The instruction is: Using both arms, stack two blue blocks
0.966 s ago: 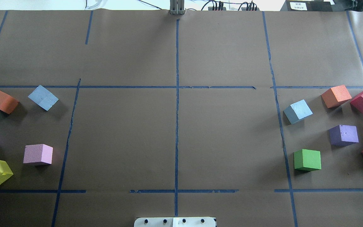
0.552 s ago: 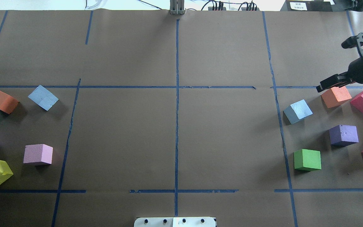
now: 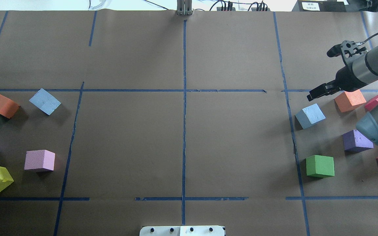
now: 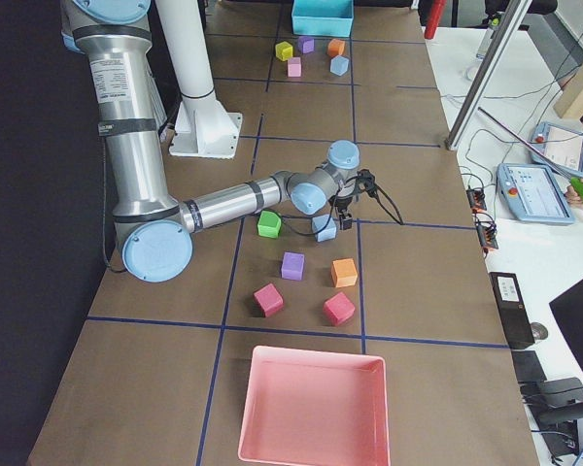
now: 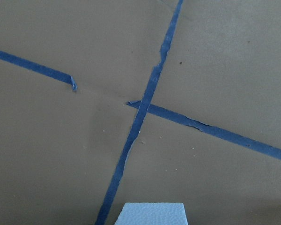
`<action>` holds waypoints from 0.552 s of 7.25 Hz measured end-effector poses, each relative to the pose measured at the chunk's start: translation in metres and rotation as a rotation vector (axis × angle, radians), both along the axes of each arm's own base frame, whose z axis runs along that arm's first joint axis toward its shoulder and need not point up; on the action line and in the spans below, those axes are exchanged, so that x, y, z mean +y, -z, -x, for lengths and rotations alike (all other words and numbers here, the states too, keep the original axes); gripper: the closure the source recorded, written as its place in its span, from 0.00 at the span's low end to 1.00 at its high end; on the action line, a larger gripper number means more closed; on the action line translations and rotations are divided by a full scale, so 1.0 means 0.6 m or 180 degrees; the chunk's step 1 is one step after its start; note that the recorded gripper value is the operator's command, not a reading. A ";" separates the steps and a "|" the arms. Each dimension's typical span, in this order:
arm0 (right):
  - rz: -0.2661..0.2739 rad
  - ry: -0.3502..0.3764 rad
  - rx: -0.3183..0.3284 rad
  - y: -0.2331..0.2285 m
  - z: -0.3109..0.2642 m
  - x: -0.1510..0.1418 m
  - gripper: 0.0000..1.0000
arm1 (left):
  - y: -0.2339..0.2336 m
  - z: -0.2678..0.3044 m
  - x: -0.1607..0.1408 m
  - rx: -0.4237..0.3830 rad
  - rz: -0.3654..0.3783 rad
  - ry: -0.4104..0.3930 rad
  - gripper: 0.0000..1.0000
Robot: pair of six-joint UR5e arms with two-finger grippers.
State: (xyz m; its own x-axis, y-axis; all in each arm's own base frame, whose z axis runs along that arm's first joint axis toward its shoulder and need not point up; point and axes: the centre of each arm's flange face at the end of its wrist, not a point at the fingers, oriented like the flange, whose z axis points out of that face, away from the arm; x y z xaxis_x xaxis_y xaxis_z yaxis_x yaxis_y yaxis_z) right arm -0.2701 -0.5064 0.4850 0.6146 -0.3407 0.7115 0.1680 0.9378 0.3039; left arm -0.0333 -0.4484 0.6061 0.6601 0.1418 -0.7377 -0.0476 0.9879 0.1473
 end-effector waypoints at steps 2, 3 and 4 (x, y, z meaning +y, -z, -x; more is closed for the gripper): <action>-0.0029 0.0069 0.0124 -0.018 0.029 0.021 0.03 | -0.002 0.000 0.000 -0.0001 0.0008 0.0000 0.00; -0.0040 0.0095 0.0176 -0.027 0.040 0.030 0.05 | -0.002 0.000 0.000 0.0000 0.0007 -0.0001 0.00; -0.0057 0.0115 0.0237 -0.036 0.052 0.038 0.16 | -0.001 0.000 0.000 0.0000 0.0005 0.0000 0.00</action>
State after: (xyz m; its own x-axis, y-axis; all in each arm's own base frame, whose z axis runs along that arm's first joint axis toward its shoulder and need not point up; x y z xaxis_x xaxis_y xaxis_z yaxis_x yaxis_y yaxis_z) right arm -0.3012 -0.4838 0.5063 0.6528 -0.3758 0.6578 0.2244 0.9253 0.3059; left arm -0.0333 -0.4482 0.6068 0.6601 0.1407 -0.7379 -0.0476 0.9882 0.1459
